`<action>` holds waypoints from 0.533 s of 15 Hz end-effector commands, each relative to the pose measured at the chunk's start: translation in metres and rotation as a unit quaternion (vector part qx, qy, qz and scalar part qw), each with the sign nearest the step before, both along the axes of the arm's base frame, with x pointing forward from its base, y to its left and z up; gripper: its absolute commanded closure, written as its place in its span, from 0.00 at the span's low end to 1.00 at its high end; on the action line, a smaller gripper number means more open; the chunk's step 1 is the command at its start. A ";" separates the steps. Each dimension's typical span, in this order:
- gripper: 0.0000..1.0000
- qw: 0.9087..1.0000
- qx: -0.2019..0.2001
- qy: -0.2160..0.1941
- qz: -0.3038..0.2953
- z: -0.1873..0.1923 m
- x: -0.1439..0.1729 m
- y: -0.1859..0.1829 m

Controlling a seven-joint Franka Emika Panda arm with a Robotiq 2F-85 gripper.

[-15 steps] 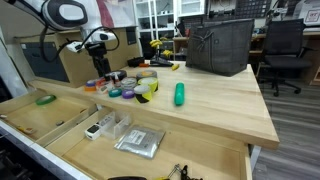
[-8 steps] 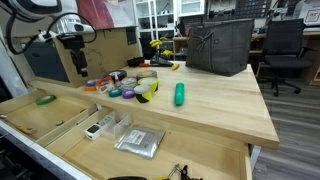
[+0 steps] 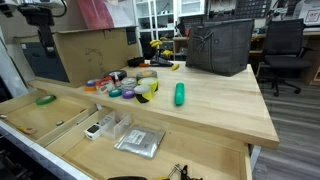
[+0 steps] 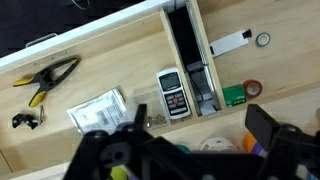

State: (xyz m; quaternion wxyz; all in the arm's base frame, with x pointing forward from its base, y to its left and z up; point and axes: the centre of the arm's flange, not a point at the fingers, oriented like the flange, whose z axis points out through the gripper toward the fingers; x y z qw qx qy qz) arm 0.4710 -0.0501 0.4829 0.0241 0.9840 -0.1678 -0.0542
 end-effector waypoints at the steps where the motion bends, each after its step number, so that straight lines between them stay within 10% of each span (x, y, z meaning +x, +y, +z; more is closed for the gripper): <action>1: 0.00 1.000 0.016 0.009 0.000 0.034 -0.012 0.014; 8: 0.00 0.999 0.050 0.000 -0.014 0.090 -0.010 0.023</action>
